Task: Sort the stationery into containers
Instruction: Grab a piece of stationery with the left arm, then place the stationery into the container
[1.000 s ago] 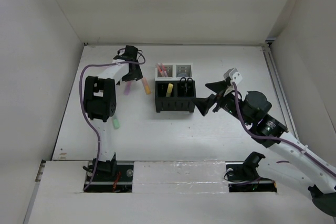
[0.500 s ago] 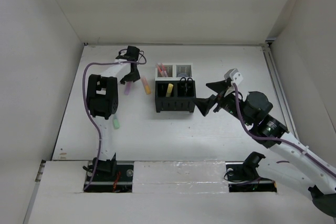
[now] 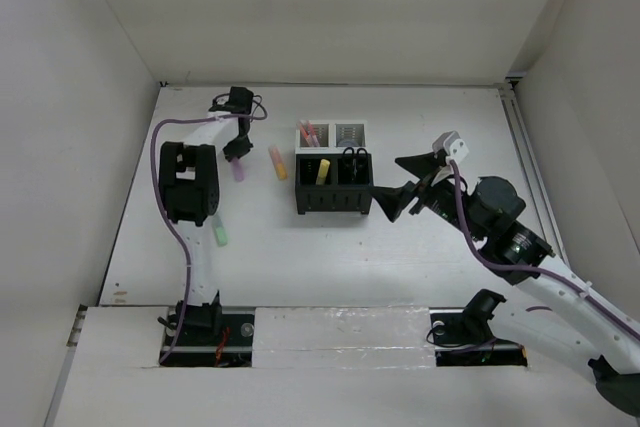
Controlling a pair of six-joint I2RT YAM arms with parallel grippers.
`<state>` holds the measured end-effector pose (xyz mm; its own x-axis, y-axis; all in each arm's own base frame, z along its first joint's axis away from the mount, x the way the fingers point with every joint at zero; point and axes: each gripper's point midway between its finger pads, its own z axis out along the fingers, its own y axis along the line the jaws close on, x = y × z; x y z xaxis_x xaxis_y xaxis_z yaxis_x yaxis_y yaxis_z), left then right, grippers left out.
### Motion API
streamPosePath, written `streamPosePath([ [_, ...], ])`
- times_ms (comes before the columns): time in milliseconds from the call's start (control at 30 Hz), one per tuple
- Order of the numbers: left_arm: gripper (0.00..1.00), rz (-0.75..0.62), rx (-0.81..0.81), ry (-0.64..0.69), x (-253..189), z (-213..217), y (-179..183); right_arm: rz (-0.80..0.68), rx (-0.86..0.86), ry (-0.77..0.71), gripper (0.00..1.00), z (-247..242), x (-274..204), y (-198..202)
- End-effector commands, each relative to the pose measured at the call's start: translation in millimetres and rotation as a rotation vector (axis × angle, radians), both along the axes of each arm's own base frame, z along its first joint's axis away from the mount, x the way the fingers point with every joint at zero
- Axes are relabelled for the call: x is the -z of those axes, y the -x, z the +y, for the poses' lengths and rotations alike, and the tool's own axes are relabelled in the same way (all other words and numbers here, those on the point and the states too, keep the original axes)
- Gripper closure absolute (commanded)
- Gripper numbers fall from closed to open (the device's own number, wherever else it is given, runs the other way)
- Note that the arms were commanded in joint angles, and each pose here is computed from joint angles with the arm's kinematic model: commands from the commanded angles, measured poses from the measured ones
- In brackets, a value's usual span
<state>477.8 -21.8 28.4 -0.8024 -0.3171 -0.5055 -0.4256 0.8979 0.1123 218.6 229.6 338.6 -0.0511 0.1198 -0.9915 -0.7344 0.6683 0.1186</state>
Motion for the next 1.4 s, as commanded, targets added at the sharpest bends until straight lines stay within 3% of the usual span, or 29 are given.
streamPosePath([
  [0, 1.00, -0.034, -0.072, -0.049, -47.0, 21.4, 13.5, -0.072, -0.004, -0.052, 0.00, -4.2, -26.3, 4.5],
  [167, 1.00, -0.329, -0.073, -0.003, -159.0, 15.9, 25.5, -0.061, 0.025, -0.075, 0.00, -7.8, -24.1, 1.4],
  [200, 1.00, -0.474, -0.034, 0.018, -208.7, 0.3, 30.4, -0.067, 0.036, -0.082, 0.00, -9.0, -26.4, 0.0],
  [333, 1.00, -0.719, 0.088, 0.034, -283.0, -52.4, 65.4, -0.070, 0.082, -0.090, 0.00, -16.5, -26.2, -5.6],
  [400, 1.00, -0.757, 0.182, 0.039, -287.7, -79.4, 80.9, -0.068, 0.106, -0.092, 0.00, -19.7, -26.2, -8.6],
  [433, 1.00, -0.842, 0.239, 0.089, -311.3, -101.9, 93.4, -0.068, 0.105, -0.105, 0.00, -21.0, -28.9, -6.6],
  [500, 1.00, -0.871, 0.354, 0.151, -307.0, -125.3, 104.2, -0.075, 0.114, -0.114, 0.00, -22.2, -31.6, -7.7],
  [567, 1.00, -1.007, 0.454, 0.254, -333.6, -142.7, 113.2, -0.078, 0.113, -0.130, 0.00, -23.5, -33.4, -5.6],
  [600, 1.00, -1.003, 0.496, 0.269, -320.9, -148.7, 116.3, -0.086, 0.112, -0.138, 0.00, -23.6, -36.1, -5.5],
  [667, 1.00, -1.108, 0.591, 0.324, -340.0, -162.1, 124.4, -0.087, 0.103, -0.137, 0.00, -22.4, -36.1, -4.4],
  [733, 1.00, -1.108, 0.696, 0.376, -322.0, -179.7, 131.9, -0.080, 0.090, -0.144, 0.00, -20.0, -34.0, -3.2],
  [800, 1.00, -1.168, 0.758, 0.412, -330.8, -189.3, 137.6, -0.080, 0.081, -0.142, 0.00, -17.1, -33.2, -4.0],
  [1367, 1.00, -1.150, 0.728, 0.562, -277.7, -215.7, 119.3, -0.080, 0.083, -0.116, 0.00, -16.0, -21.5, -6.3],
])
